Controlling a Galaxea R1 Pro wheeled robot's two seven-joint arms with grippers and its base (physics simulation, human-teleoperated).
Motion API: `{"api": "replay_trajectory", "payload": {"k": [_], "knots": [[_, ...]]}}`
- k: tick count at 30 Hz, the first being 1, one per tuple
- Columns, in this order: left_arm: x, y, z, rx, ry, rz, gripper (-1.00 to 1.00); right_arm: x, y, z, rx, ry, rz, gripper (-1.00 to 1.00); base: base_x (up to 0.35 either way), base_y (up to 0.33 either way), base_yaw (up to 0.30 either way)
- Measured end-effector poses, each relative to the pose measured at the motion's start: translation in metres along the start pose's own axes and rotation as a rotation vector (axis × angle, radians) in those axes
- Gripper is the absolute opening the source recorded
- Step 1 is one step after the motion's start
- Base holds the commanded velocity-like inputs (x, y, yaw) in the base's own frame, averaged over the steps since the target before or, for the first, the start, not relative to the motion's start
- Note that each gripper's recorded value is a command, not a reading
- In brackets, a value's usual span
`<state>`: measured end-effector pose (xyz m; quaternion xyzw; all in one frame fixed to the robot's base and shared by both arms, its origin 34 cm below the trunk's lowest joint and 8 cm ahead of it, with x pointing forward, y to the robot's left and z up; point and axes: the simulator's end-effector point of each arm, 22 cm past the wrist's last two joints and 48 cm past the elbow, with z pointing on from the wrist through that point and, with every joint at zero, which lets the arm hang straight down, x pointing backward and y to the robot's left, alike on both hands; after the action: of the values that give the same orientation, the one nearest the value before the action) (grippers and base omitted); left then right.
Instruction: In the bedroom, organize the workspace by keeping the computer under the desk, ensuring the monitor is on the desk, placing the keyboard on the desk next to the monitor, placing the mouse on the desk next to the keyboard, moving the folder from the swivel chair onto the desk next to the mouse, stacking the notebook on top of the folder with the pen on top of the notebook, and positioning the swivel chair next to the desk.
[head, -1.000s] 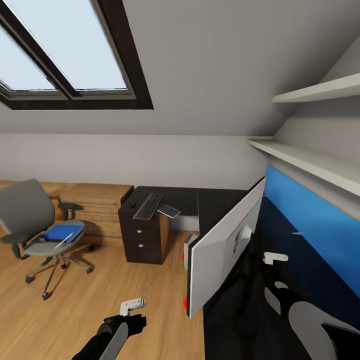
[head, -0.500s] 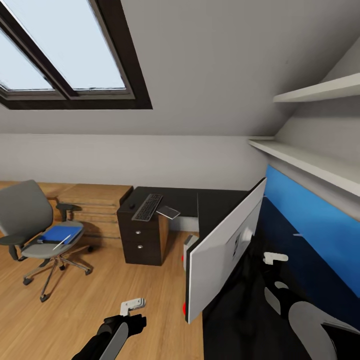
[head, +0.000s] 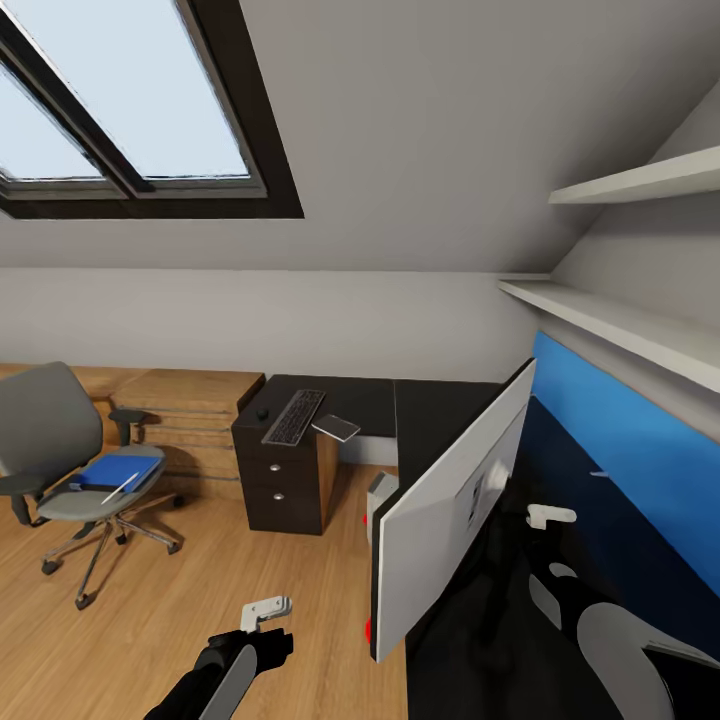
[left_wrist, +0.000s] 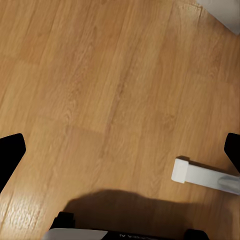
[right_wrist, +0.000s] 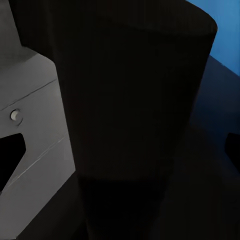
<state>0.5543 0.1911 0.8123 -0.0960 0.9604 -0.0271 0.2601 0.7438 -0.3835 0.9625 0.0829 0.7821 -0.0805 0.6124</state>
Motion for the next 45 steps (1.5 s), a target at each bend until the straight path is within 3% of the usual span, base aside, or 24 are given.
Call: {"api": "replay_trajectory", "payload": {"k": [24, 25, 45], "knots": [[0.0011, -0.0009, 0.0003, 0.000, 0.002, 0.005, 1.00, 0.0008, 0.0000, 0.0000, 0.000, 0.001, 0.000, 1.00, 0.028, 0.000, 0.000], [0.0011, -0.0009, 0.0003, 0.000, 0.002, 0.005, 1.00, 0.0008, 0.0000, 0.0000, 0.000, 0.001, 0.000, -1.00, 0.001, 0.000, 0.000], [0.0009, -0.0003, 0.0003, -0.002, 0.001, 0.006, 1.00, -0.0003, -0.0021, 0.0002, 0.007, -0.001, 0.008, -1.00, 0.000, 0.000, 0.000]]}}
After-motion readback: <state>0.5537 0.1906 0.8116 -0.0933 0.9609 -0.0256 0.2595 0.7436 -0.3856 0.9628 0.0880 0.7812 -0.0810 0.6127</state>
